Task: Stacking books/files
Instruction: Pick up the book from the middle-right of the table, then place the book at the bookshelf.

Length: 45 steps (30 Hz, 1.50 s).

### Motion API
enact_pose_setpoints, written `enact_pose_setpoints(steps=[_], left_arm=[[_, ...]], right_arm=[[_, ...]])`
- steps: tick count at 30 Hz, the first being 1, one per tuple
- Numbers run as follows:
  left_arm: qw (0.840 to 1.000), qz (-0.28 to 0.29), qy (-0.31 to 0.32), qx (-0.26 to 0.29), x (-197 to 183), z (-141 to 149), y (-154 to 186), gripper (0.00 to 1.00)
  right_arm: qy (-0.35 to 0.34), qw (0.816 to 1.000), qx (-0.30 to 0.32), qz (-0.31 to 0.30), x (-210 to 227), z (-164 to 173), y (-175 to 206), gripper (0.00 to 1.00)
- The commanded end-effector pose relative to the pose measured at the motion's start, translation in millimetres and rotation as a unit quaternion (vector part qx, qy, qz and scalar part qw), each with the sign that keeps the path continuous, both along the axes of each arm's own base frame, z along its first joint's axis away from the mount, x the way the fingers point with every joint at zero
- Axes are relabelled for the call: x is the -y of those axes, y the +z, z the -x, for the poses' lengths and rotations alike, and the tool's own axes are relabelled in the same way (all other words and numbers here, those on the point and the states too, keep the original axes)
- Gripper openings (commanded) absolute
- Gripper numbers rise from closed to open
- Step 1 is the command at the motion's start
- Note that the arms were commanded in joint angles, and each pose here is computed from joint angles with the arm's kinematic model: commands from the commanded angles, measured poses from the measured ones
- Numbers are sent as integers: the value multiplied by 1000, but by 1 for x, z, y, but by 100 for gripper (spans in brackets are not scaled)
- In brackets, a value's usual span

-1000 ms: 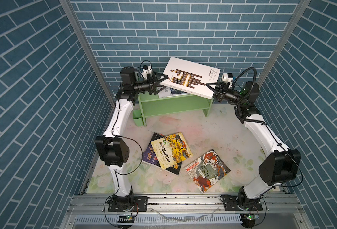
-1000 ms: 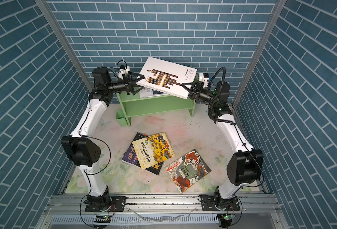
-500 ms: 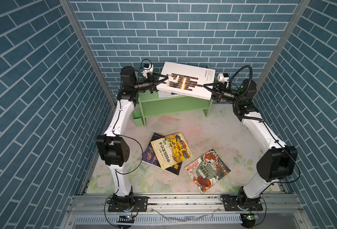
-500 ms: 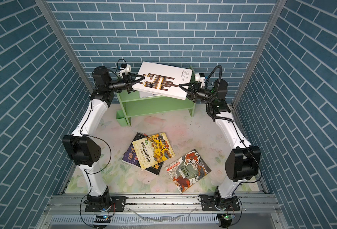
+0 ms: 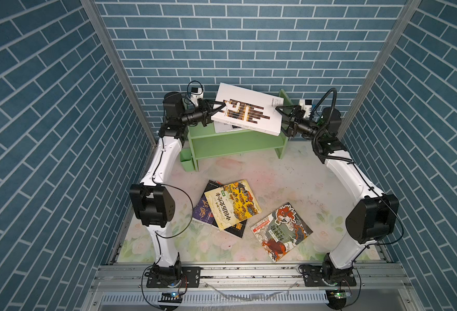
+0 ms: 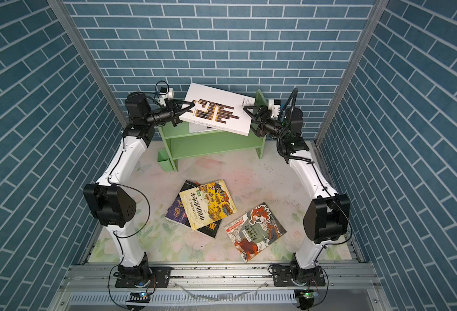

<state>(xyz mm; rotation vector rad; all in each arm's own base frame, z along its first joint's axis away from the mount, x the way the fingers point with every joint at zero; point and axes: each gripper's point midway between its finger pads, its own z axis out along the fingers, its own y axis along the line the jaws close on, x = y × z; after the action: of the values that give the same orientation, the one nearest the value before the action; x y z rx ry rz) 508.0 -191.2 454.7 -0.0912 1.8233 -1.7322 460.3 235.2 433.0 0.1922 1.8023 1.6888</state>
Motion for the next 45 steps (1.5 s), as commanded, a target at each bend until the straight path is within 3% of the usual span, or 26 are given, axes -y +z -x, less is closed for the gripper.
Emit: enact_pose_setpoints(steps=[1,6,12,21,24,30,45], left_arm=[[997,2,60,44,-19,0,35,32],[994,-11,109,31,-29,-13,25,30],[987,17,157,26,-36,-36,27,26],[975,-36,218,5,-20,-53,0,27],[972,-31,231,-11,-20,-60,-12,26],[973,-21,228,-40,-11,-73,-31,26],[972,-10,217,-86,-8,-77,-61,26]], right_arm=[[-106,989,54,85,30,6,24,88],[-167,976,55,129,47,1,13,87],[-149,979,53,127,25,-18,4,87],[-148,975,60,154,4,-50,-11,86],[-161,968,67,182,3,-60,-16,86],[-174,956,63,227,-2,-83,-27,86],[-164,958,11,235,-18,-116,-71,85]])
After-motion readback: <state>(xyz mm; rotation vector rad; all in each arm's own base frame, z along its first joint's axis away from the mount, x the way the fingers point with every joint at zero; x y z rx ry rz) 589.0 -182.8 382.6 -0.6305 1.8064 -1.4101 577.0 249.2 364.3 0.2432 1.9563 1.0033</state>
